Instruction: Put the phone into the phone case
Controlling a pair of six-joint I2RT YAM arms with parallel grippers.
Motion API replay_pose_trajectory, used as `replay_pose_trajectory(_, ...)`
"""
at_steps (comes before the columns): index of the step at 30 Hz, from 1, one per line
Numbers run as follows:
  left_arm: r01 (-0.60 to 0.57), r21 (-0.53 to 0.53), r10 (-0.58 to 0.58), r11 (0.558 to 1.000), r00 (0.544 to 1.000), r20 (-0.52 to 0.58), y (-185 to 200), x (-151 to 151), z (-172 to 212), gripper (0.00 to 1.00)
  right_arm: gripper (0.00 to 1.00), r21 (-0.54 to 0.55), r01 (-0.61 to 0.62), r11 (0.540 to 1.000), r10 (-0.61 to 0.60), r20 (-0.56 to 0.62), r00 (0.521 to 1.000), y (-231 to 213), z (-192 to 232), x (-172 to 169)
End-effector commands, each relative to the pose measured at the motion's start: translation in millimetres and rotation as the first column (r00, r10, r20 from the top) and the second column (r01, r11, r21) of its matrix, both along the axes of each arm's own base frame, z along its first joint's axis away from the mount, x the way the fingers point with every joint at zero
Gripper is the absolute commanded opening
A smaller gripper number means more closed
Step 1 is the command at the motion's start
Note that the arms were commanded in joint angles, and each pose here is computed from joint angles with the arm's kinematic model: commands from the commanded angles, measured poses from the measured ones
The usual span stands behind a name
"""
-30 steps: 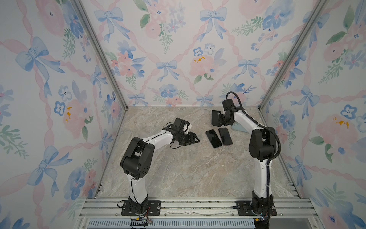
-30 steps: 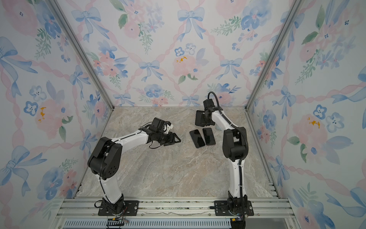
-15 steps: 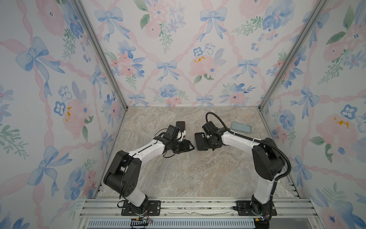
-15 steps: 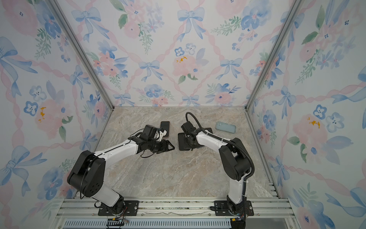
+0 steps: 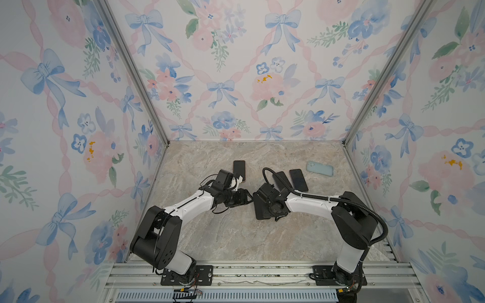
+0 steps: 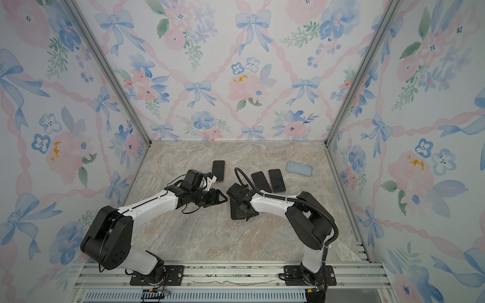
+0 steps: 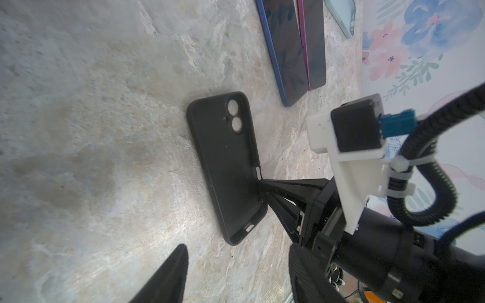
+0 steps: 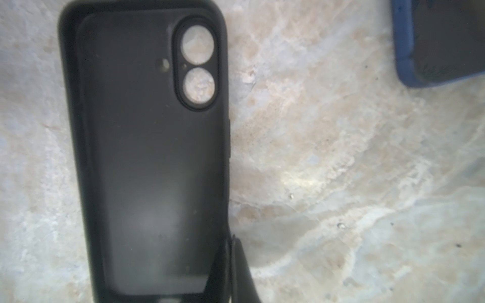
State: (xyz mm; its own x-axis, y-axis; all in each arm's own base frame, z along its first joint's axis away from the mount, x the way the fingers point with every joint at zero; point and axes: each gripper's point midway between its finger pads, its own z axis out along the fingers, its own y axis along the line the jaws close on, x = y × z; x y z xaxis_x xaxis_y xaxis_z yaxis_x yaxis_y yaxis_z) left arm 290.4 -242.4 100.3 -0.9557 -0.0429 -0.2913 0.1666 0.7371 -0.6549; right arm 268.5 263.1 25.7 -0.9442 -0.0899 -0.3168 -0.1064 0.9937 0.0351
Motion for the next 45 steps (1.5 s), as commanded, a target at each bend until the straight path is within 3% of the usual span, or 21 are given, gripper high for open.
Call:
replay_pose_trajectory(1, -0.007, -0.006, 0.007, 1.0, 1.0, 0.004, 2, 0, -1, 0.63, 0.17, -0.034, 0.003, 0.999, -0.002, 0.032, 0.999, -7, 10, -1)
replay_pose_trajectory(6, 0.006, -0.014, -0.006, 1.0, 1.0, 0.0, -4, 2, -3, 0.63, 0.46, -0.118, -0.077, 0.99, 0.088, 0.087, 0.992, -16, 41, 5)
replay_pose_trajectory(8, 0.012, -0.028, -0.012, 1.0, 1.0, 0.007, -11, 5, -3, 0.64, 0.55, -0.187, -0.167, 0.968, 0.19, 0.113, 0.975, -20, 55, 10)
replay_pose_trajectory(12, 0.059, -0.044, -0.058, 0.997, 0.998, 0.003, -33, 12, -6, 0.64, 0.59, -0.267, -0.337, 0.903, 0.379, 0.12, 0.918, -26, 68, 29)
replay_pose_trajectory(15, 0.073, -0.049, -0.073, 0.996, 0.997, 0.002, -44, 20, -6, 0.64, 0.6, -0.229, -0.382, 0.895, 0.414, 0.11, 0.904, -33, 66, 50)
replay_pose_trajectory(22, 0.084, -0.06, -0.084, 0.995, 0.996, 0.004, -61, 39, -6, 0.69, 0.71, -0.156, -0.379, 0.912, 0.399, 0.125, 0.908, -55, 60, 104)
replay_pose_trajectory(26, 0.098, -0.069, -0.099, 0.993, 0.995, -0.009, -69, 44, -10, 0.7, 0.72, -0.113, -0.355, 0.928, 0.367, 0.106, 0.924, -65, 49, 121)
replay_pose_trajectory(37, 0.116, -0.085, -0.118, 0.99, 0.993, -0.011, -77, 49, -9, 0.74, 0.79, -0.039, -0.312, 0.949, 0.315, 0.08, 0.946, -77, 27, 144)
replay_pose_trajectory(41, 0.117, -0.087, -0.119, 0.989, 0.993, -0.011, -77, 49, -9, 0.74, 0.95, -0.04, -0.297, 0.954, 0.3, 0.066, 0.952, -82, 21, 148)
replay_pose_trajectory(45, 0.118, -0.09, -0.12, 0.989, 0.993, -0.009, -78, 50, -8, 0.74, 0.99, -0.035, -0.285, 0.958, 0.286, 0.052, 0.957, -87, 16, 151)
